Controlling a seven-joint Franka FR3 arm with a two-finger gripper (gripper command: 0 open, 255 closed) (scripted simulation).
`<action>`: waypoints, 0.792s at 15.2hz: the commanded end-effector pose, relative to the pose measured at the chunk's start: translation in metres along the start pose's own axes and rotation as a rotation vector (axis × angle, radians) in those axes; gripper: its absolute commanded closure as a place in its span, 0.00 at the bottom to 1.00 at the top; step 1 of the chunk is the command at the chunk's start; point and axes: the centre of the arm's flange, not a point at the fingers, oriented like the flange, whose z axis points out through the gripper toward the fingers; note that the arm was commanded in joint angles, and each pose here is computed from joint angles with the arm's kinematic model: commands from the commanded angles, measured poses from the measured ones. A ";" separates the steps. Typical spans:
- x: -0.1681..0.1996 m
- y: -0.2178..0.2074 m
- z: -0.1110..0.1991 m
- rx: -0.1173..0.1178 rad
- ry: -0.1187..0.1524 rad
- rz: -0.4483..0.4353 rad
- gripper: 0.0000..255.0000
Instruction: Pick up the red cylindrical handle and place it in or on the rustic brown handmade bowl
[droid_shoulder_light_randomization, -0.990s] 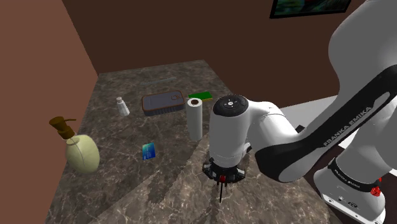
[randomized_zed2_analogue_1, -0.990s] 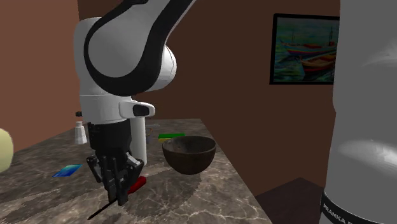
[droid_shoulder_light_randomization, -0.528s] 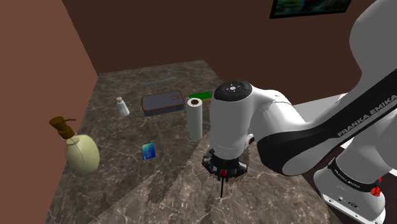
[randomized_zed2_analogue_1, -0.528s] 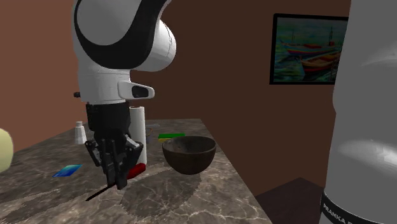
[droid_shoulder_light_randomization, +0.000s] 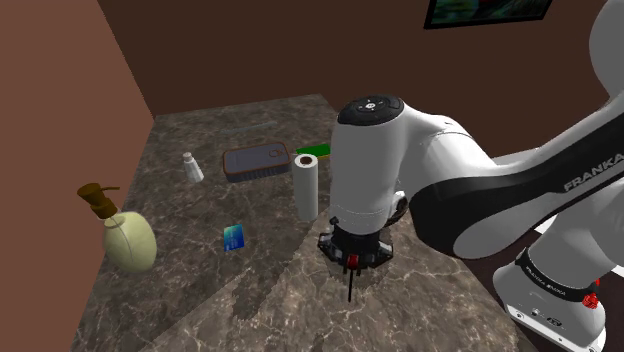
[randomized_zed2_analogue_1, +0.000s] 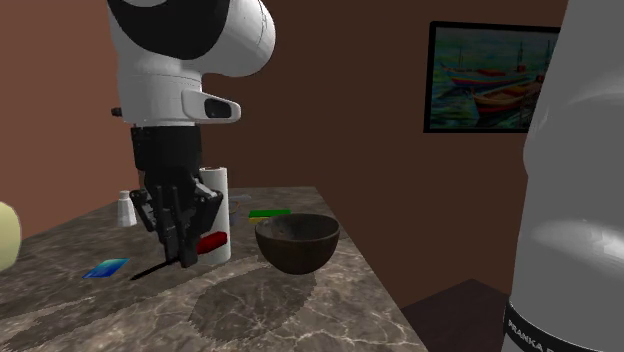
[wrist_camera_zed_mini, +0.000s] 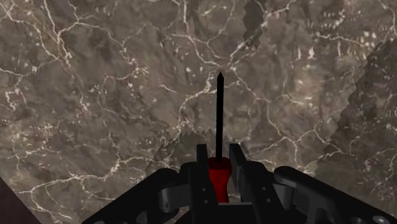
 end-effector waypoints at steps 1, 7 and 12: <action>0.001 0.001 -0.011 0.000 0.000 0.000 1.00; 0.001 0.002 -0.043 0.000 0.000 0.000 1.00; 0.027 0.008 -0.056 0.000 0.000 0.000 1.00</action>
